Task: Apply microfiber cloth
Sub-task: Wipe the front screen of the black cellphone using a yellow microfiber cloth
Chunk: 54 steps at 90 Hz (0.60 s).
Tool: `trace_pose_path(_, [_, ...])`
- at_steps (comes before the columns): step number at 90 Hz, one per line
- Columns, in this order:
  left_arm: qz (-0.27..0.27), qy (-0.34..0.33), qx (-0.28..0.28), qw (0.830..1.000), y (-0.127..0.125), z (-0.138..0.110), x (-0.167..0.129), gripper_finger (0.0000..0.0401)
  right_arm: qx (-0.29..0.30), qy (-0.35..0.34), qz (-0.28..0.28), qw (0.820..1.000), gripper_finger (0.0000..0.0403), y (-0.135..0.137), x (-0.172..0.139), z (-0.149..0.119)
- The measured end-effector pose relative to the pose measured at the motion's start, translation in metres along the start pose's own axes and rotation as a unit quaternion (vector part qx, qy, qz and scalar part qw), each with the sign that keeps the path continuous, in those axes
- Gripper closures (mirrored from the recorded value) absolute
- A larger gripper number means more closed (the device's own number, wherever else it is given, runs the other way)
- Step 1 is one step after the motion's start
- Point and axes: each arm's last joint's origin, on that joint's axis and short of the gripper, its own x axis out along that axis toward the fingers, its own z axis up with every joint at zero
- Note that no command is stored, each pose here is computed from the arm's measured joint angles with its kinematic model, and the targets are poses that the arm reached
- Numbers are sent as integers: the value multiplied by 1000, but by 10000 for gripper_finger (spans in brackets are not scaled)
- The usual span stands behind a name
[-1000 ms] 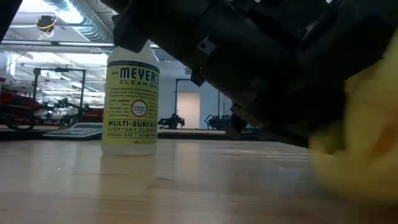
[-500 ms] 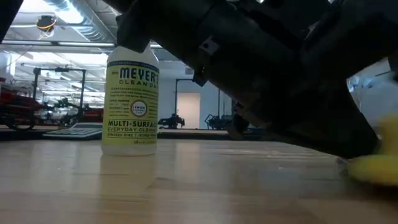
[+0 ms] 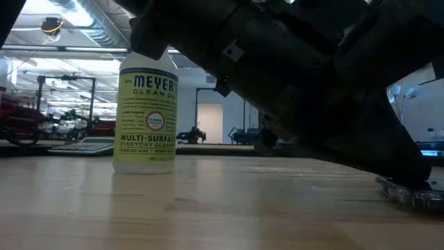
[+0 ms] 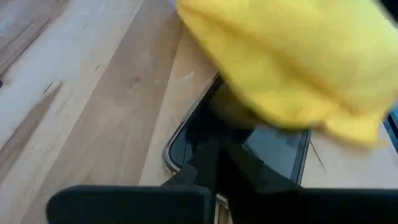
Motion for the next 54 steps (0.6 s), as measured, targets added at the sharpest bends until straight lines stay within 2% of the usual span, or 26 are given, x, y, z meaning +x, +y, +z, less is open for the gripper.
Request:
trace_pose_path(8, [0, 0, 0, 1000, 0, 0, 0, 400, 15, -21, 2, 1000, 403, -3, 18, 4])
trace_pose_path(24, [-1, 0, 0, 1000, 0, 0, 0, 400, 29, 46, 29, 998, 403, -4, 57, -23])
trace_pose_path(36, [0, 3, 1, 1000, 0, -1, 0, 400, 12, 75, 20, 997, 403, 3, 54, -42])
trace_pose_path(54, [1, 4, 1, 1000, 0, -1, 0, 400, -31, 168, 35, 985, 403, 8, 21, -61])
